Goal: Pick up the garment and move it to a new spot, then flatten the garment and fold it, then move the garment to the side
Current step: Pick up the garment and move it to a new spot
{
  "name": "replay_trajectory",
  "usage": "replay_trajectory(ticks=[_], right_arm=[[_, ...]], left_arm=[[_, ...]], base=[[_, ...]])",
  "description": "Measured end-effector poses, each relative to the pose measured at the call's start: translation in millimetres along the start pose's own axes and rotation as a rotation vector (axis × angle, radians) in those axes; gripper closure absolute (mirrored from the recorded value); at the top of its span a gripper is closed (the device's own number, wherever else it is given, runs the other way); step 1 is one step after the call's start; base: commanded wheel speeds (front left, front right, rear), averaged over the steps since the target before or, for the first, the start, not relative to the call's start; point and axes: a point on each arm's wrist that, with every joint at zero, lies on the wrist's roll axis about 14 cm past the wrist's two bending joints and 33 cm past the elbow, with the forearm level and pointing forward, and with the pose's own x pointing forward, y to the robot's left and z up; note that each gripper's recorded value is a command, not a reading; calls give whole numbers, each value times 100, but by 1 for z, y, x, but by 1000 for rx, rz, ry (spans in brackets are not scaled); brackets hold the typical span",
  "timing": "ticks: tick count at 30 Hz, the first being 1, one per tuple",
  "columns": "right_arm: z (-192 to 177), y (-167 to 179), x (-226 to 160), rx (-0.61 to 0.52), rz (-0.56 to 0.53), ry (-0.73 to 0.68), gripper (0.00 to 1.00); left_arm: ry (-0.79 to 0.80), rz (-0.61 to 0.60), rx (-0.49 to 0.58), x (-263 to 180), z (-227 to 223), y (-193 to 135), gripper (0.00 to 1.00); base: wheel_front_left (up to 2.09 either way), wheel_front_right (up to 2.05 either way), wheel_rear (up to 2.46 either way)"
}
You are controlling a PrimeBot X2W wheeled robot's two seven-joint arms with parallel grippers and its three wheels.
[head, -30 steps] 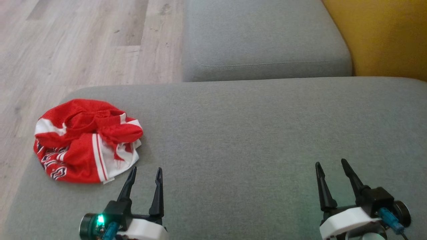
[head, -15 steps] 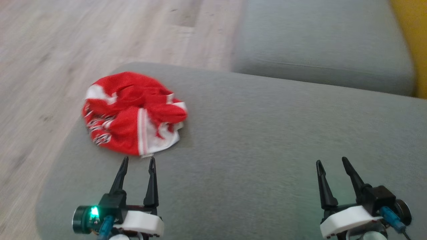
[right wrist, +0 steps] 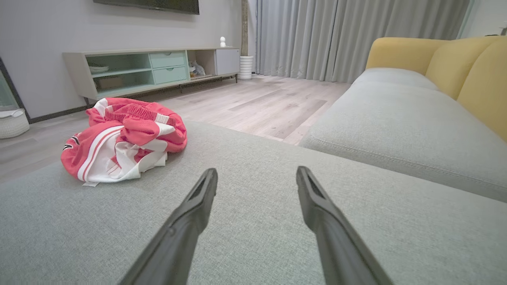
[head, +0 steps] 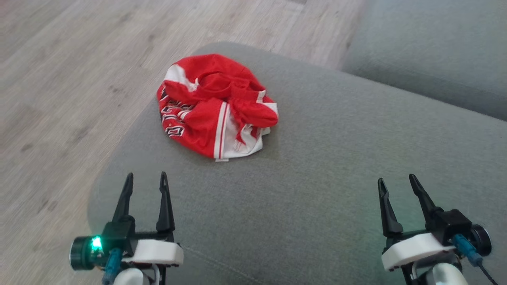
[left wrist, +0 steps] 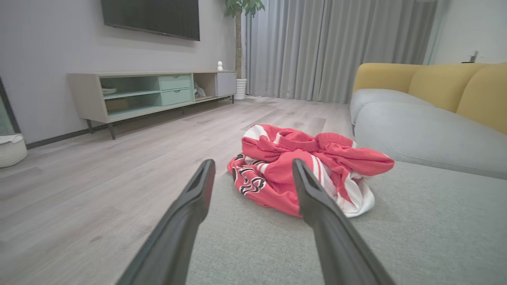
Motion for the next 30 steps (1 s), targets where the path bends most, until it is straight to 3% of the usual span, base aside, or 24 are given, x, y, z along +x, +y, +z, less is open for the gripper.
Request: replay_trajectory(ticks=[9,16,25,30], right_arm=[[-9,0,11,-26,15,20,0],[-26,-23,19,-67,-22,49,0],[-51,-77,47,-128,-63,65,0],[-68,-92,51,-128,-78,92,0]], left_arm=[[-71,56,33,18,27,24,0],[-146,-5,106,83,62,16,0],[136,-188,187,200,28,-44,0],[297,-206,220,229,-5,-55,0]], base=[[0,0,0],[0,0,0],[0,0,0],[0,0,0]])
